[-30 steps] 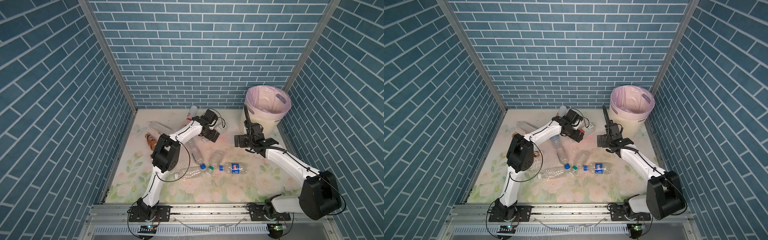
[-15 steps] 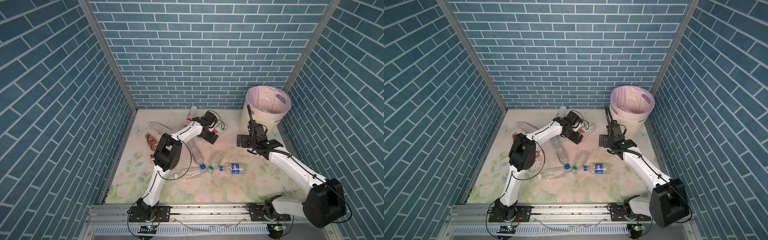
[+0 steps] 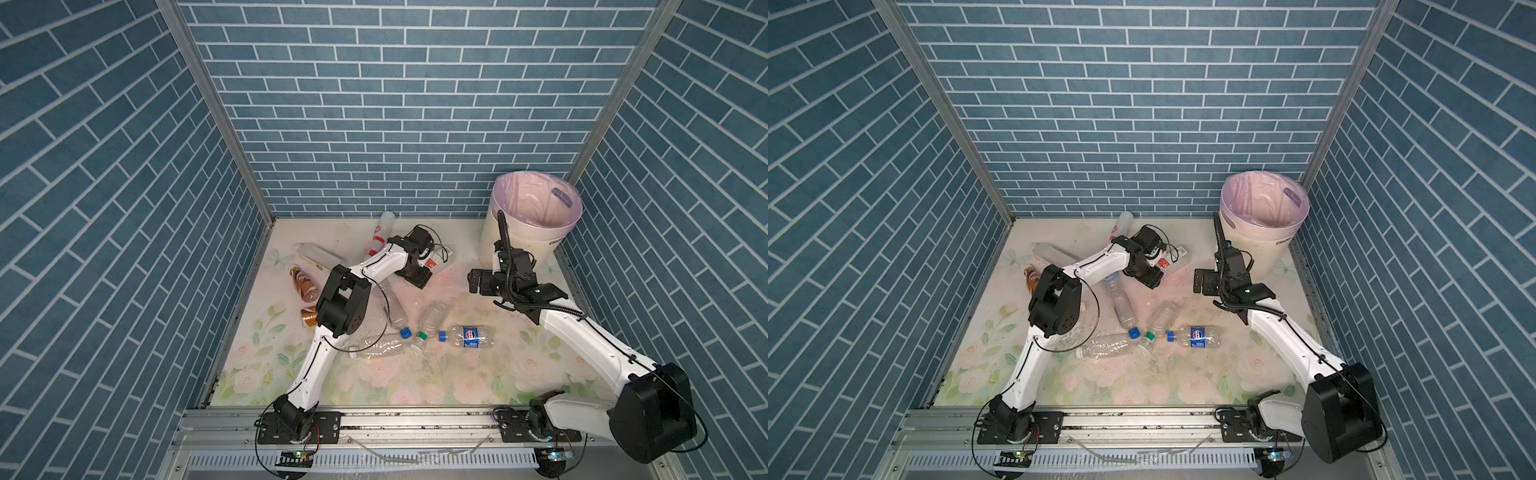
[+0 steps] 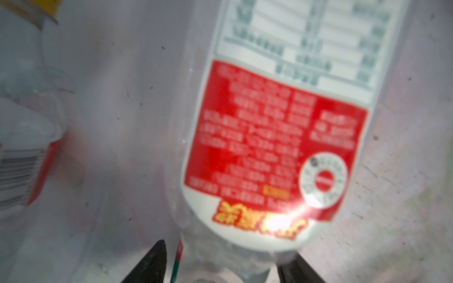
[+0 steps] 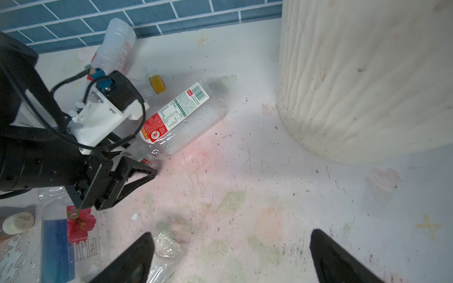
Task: Throw the plastic bottles in the bin
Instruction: Pick up the plastic bottle from the top-center of the table.
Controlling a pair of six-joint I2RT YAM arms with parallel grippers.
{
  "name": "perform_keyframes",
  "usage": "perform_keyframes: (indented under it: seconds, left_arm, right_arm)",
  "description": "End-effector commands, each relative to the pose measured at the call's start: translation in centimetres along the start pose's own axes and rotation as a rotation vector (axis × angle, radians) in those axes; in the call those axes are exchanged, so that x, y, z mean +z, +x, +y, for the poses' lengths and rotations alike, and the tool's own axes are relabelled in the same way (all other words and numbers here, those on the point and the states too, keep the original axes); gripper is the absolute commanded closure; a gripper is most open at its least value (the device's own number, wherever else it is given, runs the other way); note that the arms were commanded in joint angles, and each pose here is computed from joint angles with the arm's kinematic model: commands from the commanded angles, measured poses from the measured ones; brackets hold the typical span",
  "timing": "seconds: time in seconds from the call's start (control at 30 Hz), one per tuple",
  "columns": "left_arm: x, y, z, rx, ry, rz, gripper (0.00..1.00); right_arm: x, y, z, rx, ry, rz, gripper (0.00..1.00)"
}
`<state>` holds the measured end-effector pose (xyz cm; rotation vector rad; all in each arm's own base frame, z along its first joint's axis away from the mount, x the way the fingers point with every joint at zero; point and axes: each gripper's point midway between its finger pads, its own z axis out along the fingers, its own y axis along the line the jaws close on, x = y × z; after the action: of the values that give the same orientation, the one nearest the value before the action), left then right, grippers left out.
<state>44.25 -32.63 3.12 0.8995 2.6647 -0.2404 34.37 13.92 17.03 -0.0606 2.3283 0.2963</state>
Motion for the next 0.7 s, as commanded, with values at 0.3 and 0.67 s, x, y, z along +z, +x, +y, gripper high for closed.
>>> perform_keyframes:
  seconds: [0.3, 0.67]
  left_arm:
    - [-4.1, -1.9, -1.7, -0.011, 0.097, -0.150, 0.63]
    - [-15.0, -4.9, -5.0, -0.027, 0.268, -0.567, 0.60]
  right_arm:
    - [0.3, -0.9, 1.0, 0.125, -0.031, 0.015, 0.01]
    - [-1.4, -8.5, 5.1, 0.258, -0.199, -0.122, 0.01]
